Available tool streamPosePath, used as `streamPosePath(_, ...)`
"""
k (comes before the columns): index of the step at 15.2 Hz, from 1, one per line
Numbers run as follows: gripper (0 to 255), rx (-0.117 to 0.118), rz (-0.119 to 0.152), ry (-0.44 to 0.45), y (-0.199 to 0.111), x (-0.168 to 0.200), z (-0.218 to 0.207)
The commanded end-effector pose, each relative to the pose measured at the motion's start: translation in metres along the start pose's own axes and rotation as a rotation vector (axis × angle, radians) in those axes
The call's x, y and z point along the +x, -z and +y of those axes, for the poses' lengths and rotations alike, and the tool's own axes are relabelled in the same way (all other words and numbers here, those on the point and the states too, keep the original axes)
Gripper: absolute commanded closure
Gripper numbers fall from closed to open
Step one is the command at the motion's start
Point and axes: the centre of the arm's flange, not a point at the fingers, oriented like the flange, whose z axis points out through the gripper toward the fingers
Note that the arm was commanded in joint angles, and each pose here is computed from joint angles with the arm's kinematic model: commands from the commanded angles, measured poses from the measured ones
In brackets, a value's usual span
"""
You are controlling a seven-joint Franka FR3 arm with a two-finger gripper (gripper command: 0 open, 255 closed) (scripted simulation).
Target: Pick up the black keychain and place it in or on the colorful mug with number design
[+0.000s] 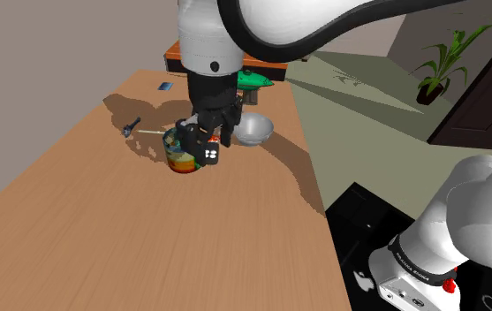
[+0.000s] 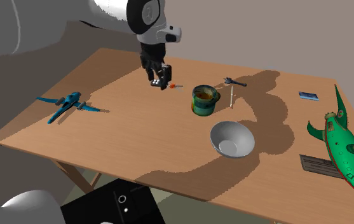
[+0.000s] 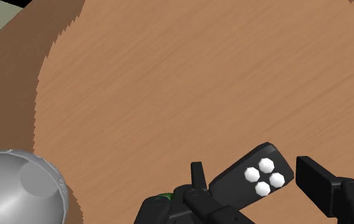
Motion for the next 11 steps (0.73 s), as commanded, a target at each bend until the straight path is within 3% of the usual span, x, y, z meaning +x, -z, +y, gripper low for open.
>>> streamPosePath(1,255,0.0,0.0,0.0,-0.004,0.027,0.009)
streamPosePath(11,255,0.0,0.0,0.0,0.0,0.154,0.047)
